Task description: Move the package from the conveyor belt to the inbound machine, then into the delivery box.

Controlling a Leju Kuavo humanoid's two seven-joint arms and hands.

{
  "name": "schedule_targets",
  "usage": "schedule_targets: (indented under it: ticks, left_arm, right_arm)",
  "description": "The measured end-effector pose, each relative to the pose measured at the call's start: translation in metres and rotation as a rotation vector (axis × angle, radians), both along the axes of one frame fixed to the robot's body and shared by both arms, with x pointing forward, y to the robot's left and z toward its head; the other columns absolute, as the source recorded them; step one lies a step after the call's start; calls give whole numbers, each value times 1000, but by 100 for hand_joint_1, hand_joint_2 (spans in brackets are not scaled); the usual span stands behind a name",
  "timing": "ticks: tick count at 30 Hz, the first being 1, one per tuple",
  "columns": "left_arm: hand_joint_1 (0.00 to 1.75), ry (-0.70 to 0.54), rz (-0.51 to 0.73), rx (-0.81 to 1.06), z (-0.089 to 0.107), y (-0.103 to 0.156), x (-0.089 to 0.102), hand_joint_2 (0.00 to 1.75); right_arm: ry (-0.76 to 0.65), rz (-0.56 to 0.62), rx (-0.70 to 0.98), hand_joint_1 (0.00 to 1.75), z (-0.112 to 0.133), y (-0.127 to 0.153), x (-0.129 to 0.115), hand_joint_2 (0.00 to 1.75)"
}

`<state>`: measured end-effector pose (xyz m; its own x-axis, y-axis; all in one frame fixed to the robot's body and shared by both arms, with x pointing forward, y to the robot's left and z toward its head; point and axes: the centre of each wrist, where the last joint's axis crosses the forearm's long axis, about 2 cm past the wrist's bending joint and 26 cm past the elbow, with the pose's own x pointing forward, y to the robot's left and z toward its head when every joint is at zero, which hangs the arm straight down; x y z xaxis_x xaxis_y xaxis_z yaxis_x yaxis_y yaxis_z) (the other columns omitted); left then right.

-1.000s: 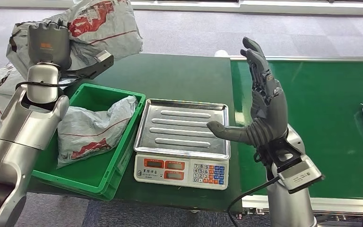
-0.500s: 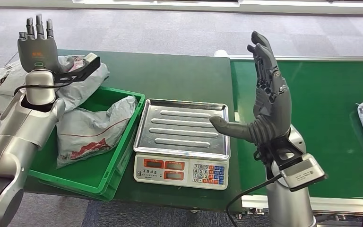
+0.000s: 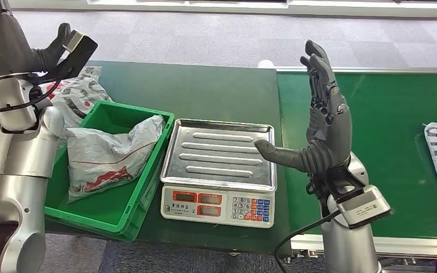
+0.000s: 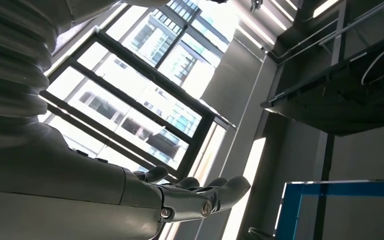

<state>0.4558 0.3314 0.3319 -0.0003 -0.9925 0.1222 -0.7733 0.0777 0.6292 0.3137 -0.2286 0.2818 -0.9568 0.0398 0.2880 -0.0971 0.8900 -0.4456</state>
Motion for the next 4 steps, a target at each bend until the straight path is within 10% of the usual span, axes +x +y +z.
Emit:
schedule_targets:
  ticks: [4]
  left_arm:
    - [0,-163,-257,-230,6,-10,-16,0]
  right_arm:
    - [-1,-4,9,0,0,-1,1,175]
